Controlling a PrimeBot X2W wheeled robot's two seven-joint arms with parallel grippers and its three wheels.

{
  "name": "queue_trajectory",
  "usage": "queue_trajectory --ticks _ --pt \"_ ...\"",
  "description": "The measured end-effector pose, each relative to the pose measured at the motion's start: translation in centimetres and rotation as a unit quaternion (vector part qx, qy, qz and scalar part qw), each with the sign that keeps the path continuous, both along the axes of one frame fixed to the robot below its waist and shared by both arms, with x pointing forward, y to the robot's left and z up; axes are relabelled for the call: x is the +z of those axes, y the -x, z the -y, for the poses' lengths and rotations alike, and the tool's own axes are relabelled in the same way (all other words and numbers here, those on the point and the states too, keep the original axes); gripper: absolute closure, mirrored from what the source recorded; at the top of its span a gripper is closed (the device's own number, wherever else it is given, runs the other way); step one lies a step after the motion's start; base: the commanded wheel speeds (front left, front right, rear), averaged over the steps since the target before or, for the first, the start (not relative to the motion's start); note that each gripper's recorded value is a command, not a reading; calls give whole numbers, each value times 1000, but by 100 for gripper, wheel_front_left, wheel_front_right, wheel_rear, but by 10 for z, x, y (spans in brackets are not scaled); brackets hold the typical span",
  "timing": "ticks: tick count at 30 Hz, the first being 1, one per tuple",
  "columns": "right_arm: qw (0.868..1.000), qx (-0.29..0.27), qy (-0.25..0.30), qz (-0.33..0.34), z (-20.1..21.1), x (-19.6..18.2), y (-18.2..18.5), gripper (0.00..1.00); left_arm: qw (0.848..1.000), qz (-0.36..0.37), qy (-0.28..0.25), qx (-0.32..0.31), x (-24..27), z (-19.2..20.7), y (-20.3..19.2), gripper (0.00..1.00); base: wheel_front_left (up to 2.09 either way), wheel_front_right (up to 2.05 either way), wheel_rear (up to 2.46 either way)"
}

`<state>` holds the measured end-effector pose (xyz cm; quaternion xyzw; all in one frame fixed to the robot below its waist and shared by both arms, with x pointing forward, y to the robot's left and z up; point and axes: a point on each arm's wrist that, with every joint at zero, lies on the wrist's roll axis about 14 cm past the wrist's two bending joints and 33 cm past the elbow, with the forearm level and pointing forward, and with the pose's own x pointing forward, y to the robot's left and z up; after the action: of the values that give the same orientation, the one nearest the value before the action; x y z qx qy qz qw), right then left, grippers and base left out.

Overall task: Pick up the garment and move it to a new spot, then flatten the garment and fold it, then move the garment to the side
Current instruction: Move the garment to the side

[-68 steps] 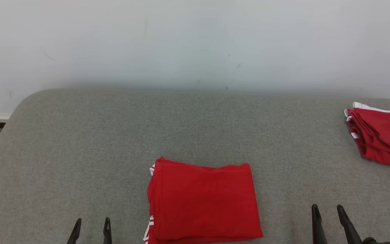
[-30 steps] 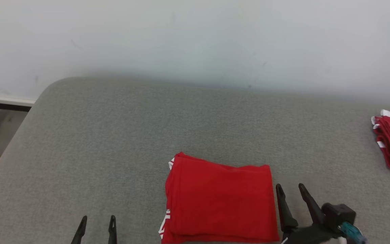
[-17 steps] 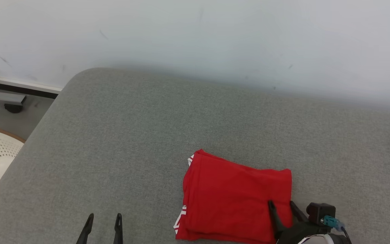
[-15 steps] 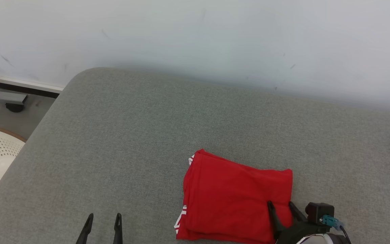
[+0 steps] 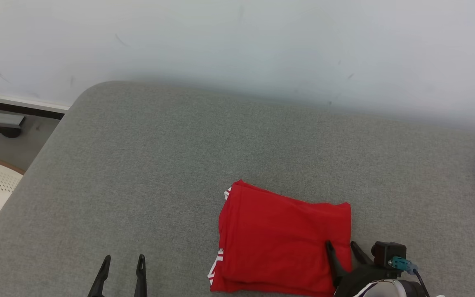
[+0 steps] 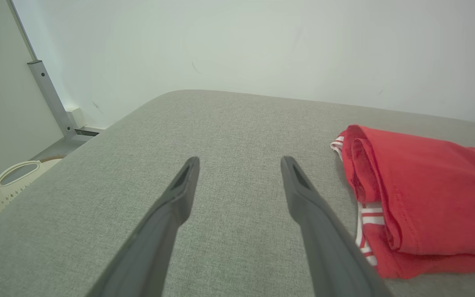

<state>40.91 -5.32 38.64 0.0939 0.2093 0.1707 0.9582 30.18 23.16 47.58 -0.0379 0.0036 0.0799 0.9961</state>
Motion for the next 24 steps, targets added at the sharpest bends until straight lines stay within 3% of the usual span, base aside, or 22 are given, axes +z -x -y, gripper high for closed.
queue_trajectory --ticks 8,9,10,11,17,24 --pt "1000 2 -6 -20 -3 -10 6 0 1000 -3 4 -3 -2 2 -1 0 0 0 0" --pt "1000 5 -9 -27 -5 -12 7 55 1000 -4 4 -2 -3 2 -1 0 0 0 0" --pt "999 6 -14 -34 -8 -13 8 68 1000 -4 5 -1 -3 2 -1 0 0 0 0" --pt "999 4 -22 -41 -9 -14 9 100 1000 -5 6 -1 -3 1 -1 0 0 0 0" --pt "999 23 -11 -43 -17 -13 6 100 1000 -4 8 3 -3 0 -4 0 0 0 0" --pt "998 26 35 34 8 26 -40 100 1000 -2 16 -7 -2 4 -17 0 0 0 0"
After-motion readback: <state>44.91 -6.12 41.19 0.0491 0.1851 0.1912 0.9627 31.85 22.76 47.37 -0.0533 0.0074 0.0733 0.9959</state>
